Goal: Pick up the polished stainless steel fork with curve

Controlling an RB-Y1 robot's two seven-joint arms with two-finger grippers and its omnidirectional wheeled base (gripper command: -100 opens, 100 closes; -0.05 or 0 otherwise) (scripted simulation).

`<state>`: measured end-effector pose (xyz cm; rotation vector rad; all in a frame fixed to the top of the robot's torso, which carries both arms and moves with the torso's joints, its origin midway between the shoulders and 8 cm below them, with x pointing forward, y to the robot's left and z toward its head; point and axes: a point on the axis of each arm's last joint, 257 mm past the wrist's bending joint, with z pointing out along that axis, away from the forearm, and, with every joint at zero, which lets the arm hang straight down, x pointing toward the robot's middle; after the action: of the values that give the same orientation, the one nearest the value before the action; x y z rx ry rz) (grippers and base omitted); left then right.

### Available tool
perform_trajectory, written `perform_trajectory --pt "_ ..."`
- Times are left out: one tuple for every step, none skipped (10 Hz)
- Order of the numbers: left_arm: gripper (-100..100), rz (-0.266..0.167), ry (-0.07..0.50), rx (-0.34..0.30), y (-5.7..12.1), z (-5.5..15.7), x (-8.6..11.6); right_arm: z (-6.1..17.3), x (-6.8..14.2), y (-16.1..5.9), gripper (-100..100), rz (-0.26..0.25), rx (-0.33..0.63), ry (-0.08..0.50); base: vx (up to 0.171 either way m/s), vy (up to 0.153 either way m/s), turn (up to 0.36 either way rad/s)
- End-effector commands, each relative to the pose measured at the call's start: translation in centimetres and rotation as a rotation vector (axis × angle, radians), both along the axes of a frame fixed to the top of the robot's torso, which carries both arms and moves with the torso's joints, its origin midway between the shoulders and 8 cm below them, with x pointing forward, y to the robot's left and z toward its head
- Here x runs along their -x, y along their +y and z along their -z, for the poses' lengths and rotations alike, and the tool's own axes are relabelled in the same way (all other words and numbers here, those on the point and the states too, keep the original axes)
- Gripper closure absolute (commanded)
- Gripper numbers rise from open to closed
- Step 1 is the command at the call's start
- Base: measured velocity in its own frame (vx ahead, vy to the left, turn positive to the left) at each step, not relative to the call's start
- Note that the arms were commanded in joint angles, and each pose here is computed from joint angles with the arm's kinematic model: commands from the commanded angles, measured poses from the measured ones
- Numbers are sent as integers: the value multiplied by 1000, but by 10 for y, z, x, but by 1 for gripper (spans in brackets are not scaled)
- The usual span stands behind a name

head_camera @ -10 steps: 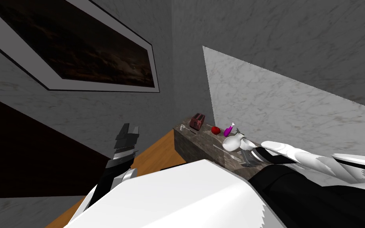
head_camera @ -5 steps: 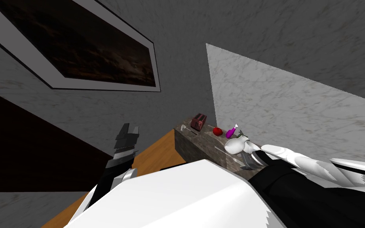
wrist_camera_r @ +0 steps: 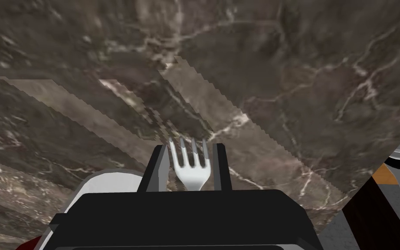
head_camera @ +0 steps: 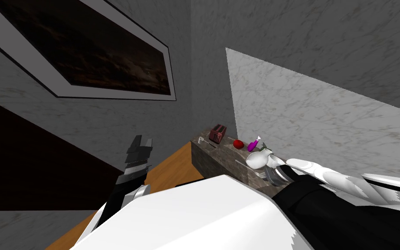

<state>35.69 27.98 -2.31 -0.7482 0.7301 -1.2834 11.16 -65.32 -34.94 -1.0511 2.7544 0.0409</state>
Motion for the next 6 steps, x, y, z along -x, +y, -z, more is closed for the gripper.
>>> perform_trajectory --pt "0 0 0 0 0 0 0 0 0 0 0 0 0 0 0 0 0" --pt "0 0 0 0 0 0 0 -11 -6 -2 100 -9 2 1 -3 10 -88" --pt "0 0 0 0 0 0 0 -16 -9 -3 100 -14 3 1 -8 17 -98" --pt "0 0 0 0 0 0 0 -22 -13 -4 100 -19 5 2 -11 20 -59" --pt "0 0 0 0 0 0 0 -18 -10 -5 100 -16 5 2 -5 8 -10" --pt "0 0 0 0 0 0 0 -19 -10 -5 0 -17 5 2 0 0 0"
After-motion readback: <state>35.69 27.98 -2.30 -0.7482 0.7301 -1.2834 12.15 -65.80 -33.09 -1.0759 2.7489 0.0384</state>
